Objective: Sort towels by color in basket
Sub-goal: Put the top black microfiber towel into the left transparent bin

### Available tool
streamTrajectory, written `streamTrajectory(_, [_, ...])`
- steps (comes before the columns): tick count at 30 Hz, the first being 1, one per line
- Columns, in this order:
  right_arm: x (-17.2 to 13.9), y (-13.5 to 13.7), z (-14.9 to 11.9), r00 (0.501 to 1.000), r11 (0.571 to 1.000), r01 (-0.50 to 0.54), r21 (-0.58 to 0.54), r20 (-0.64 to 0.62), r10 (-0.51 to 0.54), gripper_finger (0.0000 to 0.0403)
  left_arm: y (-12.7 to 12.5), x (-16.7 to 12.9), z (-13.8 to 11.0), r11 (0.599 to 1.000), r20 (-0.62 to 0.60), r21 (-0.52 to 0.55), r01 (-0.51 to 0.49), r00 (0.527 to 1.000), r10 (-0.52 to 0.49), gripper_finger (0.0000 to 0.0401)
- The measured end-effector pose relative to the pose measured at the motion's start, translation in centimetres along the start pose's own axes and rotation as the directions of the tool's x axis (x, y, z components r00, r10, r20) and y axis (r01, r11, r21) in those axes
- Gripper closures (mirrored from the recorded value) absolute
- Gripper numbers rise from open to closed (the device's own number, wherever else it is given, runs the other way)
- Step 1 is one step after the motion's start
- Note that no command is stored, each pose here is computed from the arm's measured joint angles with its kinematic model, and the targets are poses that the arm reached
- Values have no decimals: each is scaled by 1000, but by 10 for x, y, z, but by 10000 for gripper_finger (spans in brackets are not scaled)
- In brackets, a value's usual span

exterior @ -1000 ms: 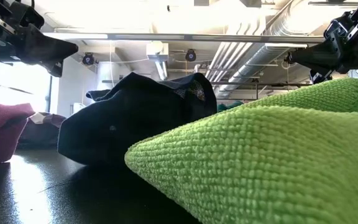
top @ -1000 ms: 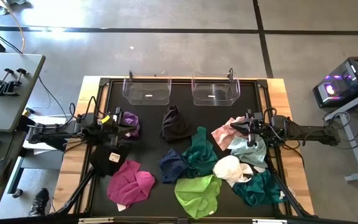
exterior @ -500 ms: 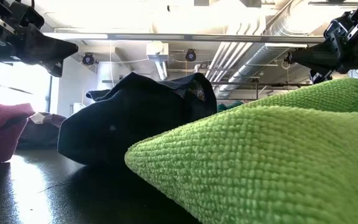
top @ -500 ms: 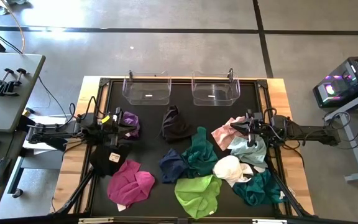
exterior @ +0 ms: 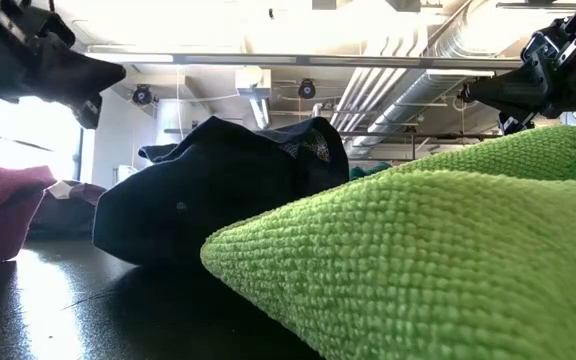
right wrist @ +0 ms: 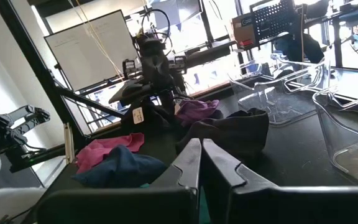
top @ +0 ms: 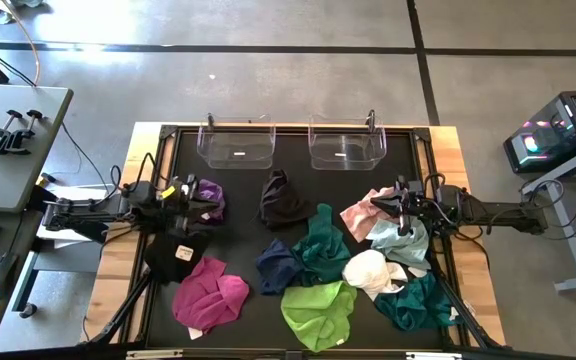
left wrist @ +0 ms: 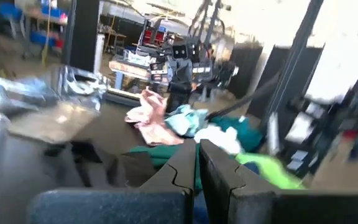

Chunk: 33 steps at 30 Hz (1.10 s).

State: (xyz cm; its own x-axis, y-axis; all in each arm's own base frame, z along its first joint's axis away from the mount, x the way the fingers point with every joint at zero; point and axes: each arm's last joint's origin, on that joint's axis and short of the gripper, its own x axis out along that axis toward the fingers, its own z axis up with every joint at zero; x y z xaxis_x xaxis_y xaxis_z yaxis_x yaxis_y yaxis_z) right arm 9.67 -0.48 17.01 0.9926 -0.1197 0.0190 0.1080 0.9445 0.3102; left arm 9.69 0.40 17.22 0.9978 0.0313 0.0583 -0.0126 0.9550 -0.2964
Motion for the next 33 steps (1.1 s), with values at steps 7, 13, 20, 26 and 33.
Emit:
streamTrajectory(7, [0, 0, 0, 1000, 1000, 0, 0, 0, 0, 401, -15, -1, 11, 959, 88, -118, 256, 965, -247, 391])
streamTrajectory(13, [0, 0, 0, 1000, 1000, 0, 0, 0, 0, 401, -41, -2, 30, 919, 299, 127, 372, 869, -393, 391])
streamTrajectory(20, [0, 0, 0, 1000, 1000, 0, 0, 0, 0, 401, -54, 31, 20, 969, 125, 240, 57, 988, -89, 391])
streamTrajectory(26, [0, 0, 0, 1000, 1000, 0, 0, 0, 0, 401, -65, 66, 20, 909, -14, 412, -67, 997, 80, 381])
streamTrajectory(33, [0, 0, 0, 1000, 1000, 0, 0, 0, 0, 401, -71, 111, 20, 885, -145, 463, -58, 980, 140, 292])
